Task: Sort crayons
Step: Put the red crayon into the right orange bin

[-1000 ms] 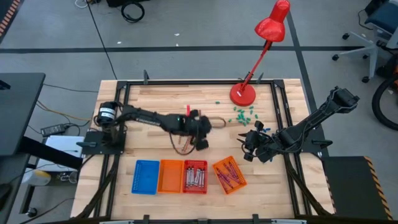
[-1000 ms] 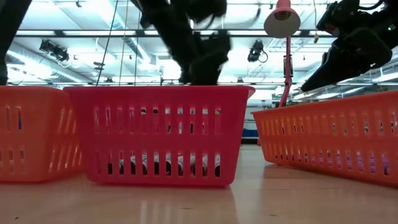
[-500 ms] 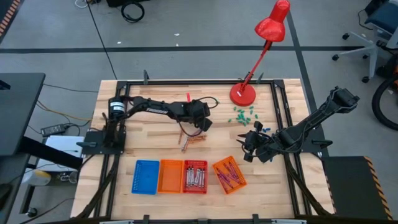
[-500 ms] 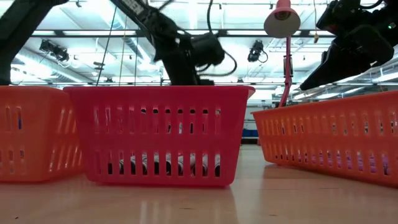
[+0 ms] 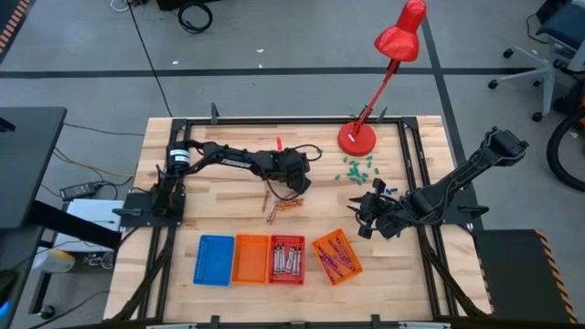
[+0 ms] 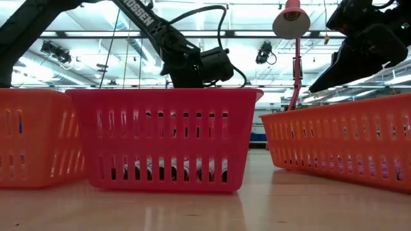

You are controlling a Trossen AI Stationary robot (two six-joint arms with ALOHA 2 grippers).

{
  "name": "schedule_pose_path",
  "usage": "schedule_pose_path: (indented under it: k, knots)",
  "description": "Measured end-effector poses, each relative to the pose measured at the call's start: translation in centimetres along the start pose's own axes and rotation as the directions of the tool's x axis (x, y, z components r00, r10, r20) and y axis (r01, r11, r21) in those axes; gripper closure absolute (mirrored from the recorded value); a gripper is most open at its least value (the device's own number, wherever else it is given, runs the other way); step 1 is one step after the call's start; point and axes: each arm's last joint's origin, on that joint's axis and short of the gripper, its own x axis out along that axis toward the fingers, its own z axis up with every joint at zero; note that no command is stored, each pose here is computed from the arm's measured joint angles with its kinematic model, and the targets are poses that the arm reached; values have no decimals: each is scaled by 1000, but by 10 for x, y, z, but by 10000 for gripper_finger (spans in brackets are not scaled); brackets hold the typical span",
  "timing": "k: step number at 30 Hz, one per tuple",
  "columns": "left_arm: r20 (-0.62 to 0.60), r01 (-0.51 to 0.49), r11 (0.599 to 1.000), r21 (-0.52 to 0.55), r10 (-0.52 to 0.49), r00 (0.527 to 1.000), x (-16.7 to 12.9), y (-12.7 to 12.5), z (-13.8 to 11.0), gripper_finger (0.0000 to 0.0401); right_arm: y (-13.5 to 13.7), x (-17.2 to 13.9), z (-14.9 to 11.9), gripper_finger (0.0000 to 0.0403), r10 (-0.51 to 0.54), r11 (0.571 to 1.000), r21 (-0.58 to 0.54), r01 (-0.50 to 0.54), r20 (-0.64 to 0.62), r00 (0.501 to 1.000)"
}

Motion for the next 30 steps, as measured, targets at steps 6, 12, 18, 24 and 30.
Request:
schedule_pose_path:
  k: [6, 12, 18, 24, 30]
  knots:
    - [-41, -15, 995, 101, 19, 999, -2, -1, -6, 254, 0, 0, 0, 300, 0, 1000, 0, 0, 0, 1000]
    - [-83, 6, 990, 143, 6, 997, -3, -2, -10, 311, 0, 0, 0, 300, 1, 1000, 0, -1, -1, 1000]
    - [-116, 43, 983, 176, -23, 993, -3, -2, -11, 371, 0, 0, 0, 300, 3, 1000, -1, -3, -2, 1000]
    - [-126, 69, 978, 196, -45, 991, -16, -1, -10, 378, 0, 0, 0, 300, 4, 1000, -1, -4, -3, 1000]
    - [-84, 133, 951, 278, -114, 990, -43, -8, -6, 371, 0, 0, 0, 300, 4, 1000, -1, -4, -3, 1000]
